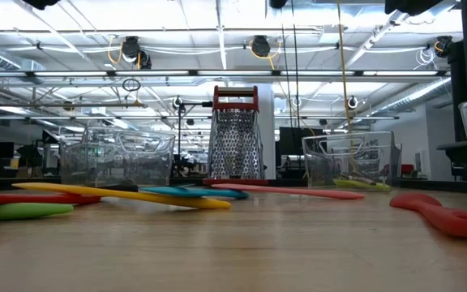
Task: Pick & Place Kitchen Items
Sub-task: Put the silver knife into the top left transparent bin
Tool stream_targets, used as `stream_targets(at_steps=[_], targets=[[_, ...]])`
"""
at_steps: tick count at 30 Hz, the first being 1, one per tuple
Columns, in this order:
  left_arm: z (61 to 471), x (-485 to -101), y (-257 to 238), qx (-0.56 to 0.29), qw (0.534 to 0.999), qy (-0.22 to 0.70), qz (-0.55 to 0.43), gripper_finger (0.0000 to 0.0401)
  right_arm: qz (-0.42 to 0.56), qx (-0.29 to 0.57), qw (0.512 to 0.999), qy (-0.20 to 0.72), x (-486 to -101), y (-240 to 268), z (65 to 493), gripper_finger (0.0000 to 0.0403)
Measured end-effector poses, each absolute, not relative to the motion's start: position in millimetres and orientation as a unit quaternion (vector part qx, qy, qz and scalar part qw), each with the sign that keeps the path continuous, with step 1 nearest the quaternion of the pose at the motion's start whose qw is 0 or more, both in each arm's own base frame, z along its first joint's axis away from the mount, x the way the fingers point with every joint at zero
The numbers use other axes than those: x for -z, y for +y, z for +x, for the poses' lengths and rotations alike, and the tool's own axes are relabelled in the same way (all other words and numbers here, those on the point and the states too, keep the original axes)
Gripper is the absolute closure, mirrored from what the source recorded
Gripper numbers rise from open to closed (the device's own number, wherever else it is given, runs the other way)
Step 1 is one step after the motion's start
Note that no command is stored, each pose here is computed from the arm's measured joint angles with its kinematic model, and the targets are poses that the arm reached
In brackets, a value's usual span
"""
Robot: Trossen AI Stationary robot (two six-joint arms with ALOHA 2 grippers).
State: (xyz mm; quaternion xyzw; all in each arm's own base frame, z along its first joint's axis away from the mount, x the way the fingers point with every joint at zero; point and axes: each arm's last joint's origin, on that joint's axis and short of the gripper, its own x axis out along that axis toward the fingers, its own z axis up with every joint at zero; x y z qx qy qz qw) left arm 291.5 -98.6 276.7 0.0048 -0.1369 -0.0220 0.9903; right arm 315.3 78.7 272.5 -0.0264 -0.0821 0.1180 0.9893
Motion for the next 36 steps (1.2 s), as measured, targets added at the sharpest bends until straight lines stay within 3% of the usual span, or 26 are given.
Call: stream_targets(at_steps=[15, 19, 26, 36], targets=[[294.0, -276.0, -92.7, 0.006, 0.991, -0.131, -0.002, 0.0179, -0.034, -0.079, 0.994, -0.068, -263.3, 77.3, 320.6, 0.0340], [296.1, -276.3, -87.1, 0.015, 0.991, -0.132, -0.007, 0.0218, -0.029, -0.077, 0.994, -0.067, -263.2, 77.1, 320.8, 0.0340], [297.1, -275.1, -84.7, 0.016, 0.992, -0.124, 0.009, 0.0348, -0.026, -0.065, 0.995, -0.069, -263.1, 76.2, 321.3, 0.0340], [297.8, -268.5, -85.8, -0.013, 0.996, -0.087, -0.010, 0.0348, -0.022, -0.054, 0.997, -0.045, -258.4, 76.0, 321.8, 0.0329]])
